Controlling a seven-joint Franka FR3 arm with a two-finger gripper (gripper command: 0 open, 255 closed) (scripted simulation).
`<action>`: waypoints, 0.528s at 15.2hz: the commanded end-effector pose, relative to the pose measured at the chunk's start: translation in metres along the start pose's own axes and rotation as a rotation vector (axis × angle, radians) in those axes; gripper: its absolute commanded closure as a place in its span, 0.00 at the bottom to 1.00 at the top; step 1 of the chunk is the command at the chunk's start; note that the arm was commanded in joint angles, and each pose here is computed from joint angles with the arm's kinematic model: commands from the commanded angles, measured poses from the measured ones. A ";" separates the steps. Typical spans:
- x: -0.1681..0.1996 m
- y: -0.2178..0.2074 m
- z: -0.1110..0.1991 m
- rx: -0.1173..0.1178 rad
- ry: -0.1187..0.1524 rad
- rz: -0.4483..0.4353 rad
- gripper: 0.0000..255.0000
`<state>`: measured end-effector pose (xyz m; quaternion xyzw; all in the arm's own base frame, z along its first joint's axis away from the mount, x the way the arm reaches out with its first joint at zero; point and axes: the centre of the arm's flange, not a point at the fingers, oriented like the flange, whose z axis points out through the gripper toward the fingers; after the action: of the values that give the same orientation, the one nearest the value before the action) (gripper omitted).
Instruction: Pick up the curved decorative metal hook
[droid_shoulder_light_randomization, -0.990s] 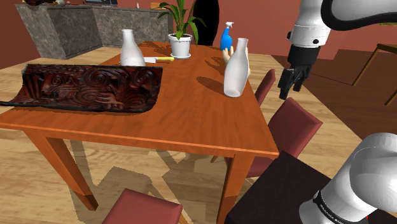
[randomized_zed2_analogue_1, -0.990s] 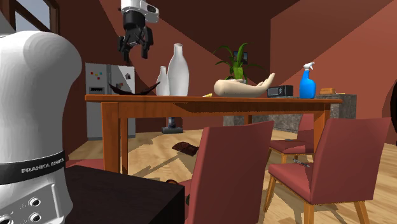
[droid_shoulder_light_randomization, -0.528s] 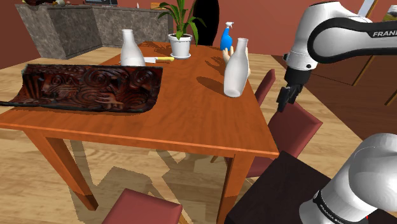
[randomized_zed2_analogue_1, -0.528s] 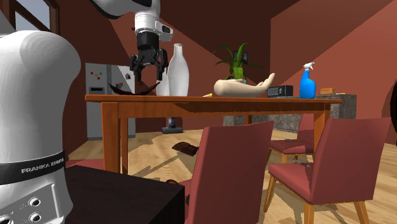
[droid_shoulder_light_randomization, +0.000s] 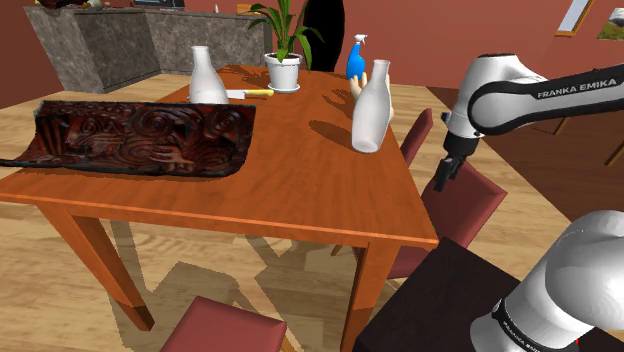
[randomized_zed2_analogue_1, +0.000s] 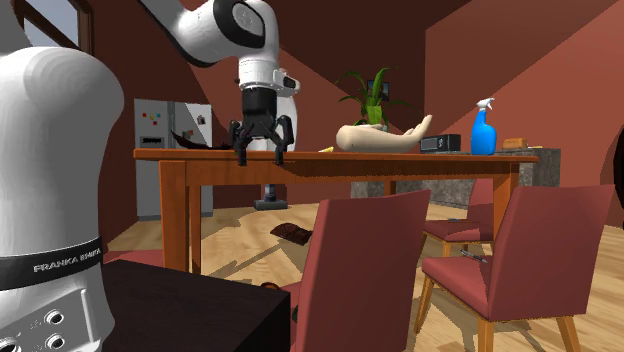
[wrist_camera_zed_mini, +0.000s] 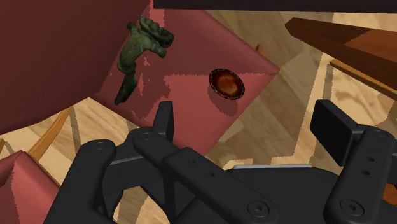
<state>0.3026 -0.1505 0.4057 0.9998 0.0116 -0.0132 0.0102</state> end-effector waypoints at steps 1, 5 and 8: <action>0.003 0.015 0.021 0.002 0.008 -0.017 0.00; 0.010 0.045 0.065 0.010 0.018 -0.048 0.00; 0.016 0.067 0.098 0.016 0.025 -0.071 0.00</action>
<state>0.3150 -0.2122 0.3208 0.9991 0.0423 -0.0031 0.0011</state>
